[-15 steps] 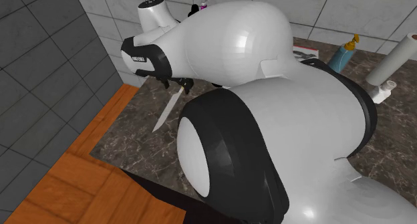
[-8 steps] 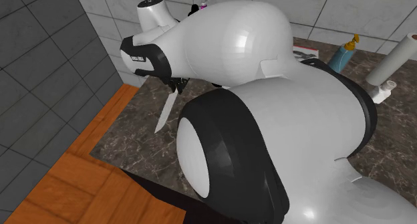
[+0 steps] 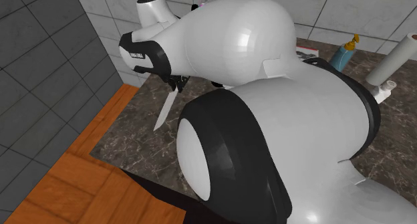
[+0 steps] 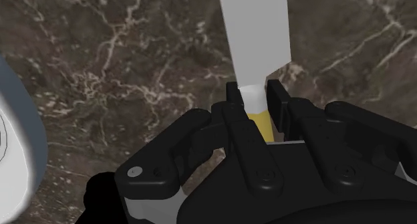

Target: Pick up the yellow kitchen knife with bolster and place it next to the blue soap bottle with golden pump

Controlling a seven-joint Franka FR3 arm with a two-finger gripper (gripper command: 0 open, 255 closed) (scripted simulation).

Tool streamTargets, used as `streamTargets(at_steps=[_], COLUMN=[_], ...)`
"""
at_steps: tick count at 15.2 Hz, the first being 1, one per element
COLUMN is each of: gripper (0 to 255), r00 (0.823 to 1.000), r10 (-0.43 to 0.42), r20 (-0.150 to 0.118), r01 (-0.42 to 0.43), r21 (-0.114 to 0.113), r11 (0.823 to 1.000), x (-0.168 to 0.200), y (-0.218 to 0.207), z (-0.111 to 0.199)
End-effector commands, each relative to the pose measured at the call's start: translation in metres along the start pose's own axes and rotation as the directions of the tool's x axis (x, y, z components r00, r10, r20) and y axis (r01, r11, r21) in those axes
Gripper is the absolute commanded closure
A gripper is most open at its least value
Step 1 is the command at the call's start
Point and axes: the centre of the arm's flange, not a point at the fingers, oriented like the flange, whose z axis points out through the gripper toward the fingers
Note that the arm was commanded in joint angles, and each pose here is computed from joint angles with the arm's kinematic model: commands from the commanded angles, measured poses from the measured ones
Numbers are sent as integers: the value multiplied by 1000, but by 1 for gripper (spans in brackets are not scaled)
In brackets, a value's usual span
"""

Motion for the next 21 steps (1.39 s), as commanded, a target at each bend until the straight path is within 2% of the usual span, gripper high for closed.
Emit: streamTargets(at_steps=[1,21], gripper=[255,255], r00=[1000,1000], r10=[0,0], r20=[1,1], r01=[0,0], r21=[-1,-1], r11=[1000,1000], x=[0,1], y=[1,8], z=[-9,-115])
